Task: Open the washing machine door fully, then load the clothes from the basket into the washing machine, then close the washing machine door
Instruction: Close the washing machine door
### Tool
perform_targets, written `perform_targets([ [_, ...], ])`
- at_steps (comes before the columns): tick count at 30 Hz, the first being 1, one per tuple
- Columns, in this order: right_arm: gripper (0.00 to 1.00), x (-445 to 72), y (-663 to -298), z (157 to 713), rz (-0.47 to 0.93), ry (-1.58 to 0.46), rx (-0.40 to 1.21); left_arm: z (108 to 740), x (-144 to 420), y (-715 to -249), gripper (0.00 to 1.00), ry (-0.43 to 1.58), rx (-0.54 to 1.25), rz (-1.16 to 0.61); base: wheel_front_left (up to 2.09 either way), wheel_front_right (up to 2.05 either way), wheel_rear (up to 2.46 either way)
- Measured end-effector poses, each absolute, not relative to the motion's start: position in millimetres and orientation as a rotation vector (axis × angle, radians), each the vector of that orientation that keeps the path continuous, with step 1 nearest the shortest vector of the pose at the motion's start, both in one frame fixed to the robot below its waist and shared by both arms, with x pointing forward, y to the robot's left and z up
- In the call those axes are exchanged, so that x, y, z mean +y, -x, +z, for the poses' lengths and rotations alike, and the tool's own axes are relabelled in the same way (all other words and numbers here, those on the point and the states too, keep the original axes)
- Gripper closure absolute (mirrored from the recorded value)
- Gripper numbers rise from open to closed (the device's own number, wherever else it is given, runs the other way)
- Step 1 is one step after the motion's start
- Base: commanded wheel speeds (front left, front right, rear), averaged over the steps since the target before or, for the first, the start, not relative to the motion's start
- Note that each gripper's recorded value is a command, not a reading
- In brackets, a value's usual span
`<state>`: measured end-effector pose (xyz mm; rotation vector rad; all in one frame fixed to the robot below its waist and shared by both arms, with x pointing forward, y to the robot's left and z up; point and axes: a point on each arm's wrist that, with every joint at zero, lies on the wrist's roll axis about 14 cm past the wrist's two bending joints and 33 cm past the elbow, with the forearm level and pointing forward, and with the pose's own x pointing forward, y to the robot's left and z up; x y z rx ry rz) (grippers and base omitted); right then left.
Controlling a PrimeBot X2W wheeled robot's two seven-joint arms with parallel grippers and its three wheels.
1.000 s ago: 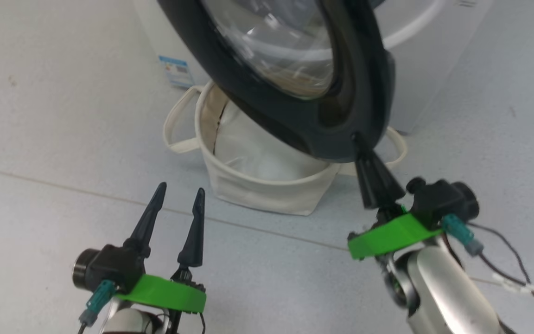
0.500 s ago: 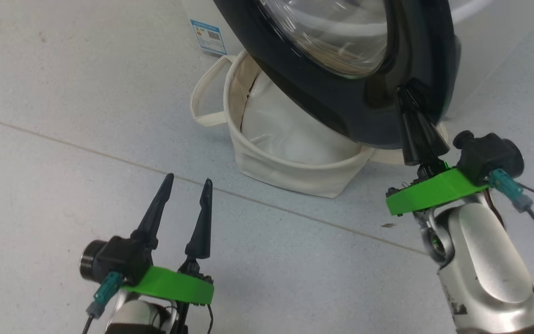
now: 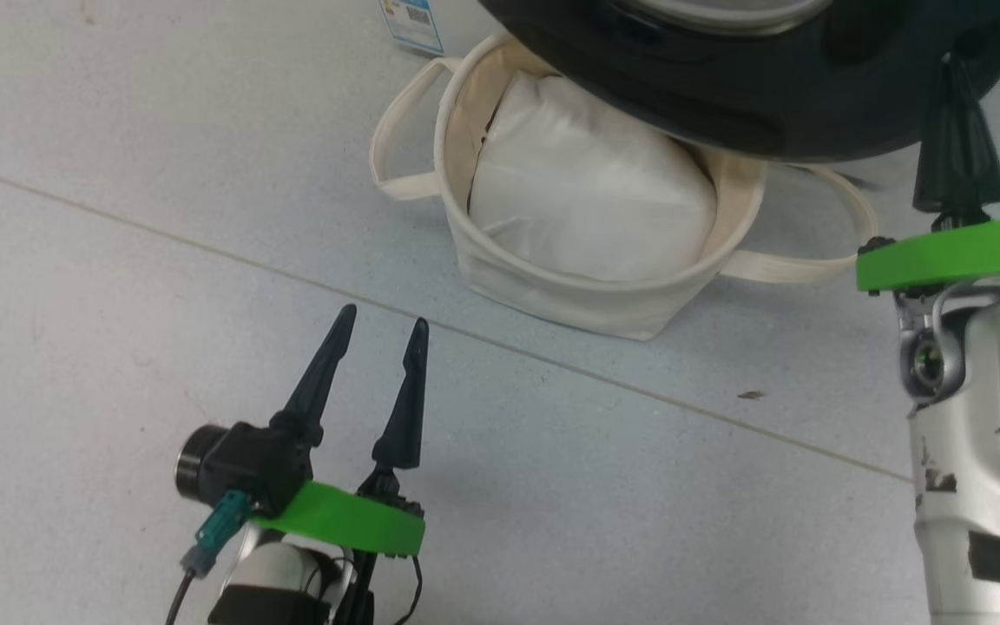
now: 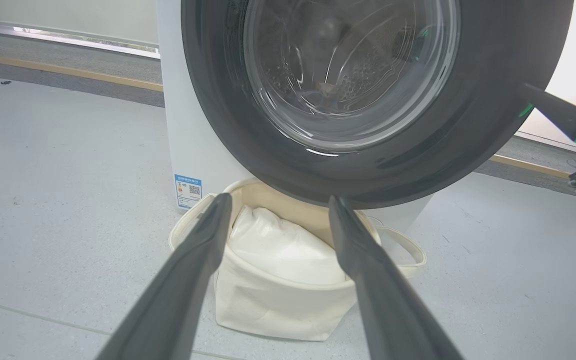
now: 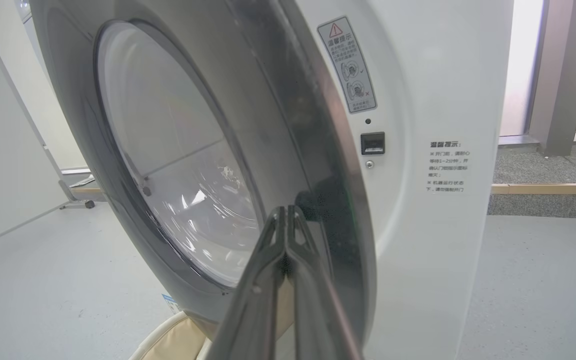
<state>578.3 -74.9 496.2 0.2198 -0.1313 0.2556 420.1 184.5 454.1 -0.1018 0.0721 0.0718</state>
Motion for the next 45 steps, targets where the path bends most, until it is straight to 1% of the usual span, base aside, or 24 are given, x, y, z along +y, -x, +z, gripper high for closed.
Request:
perform_targets([
  [7,1.0,-87,-610,487,0.193,-0.199,-0.138,453,180,-437,0.0,0.094,0.065,0.065,0.0,0.0,0.0],
  [16,1.0,-107,-651,492,0.089,-0.241,-0.193,433,181,-440,0.0,0.1,0.119,0.085,0.0,0.0,0.0],
  [21,1.0,-104,-663,495,0.085,-0.239,-0.212,425,184,-439,0.0,0.098,0.14,0.099,0.0,0.0,0.0],
  [30,1.0,-114,-684,494,0.036,-0.253,-0.221,424,185,-452,0.0,0.091,0.129,0.107,0.0,0.0,0.0],
  [36,1.0,-116,-685,492,0.031,-0.259,-0.223,421,185,-452,0.0,0.1,0.138,0.11,0.0,0.0,0.0],
  [40,1.0,-121,-681,506,0.021,-0.301,-0.242,426,185,-451,0.0,0.119,0.129,0.115,0.0,0.0,0.0],
  [43,1.0,-115,-669,519,0.061,-0.303,-0.258,435,185,-450,0.0,0.126,0.109,0.112,0.0,0.0,0.0],
  [45,1.0,-108,-654,517,0.095,-0.31,-0.239,442,186,-449,0.0,0.126,0.092,0.108,0.0,0.0,0.0],
])
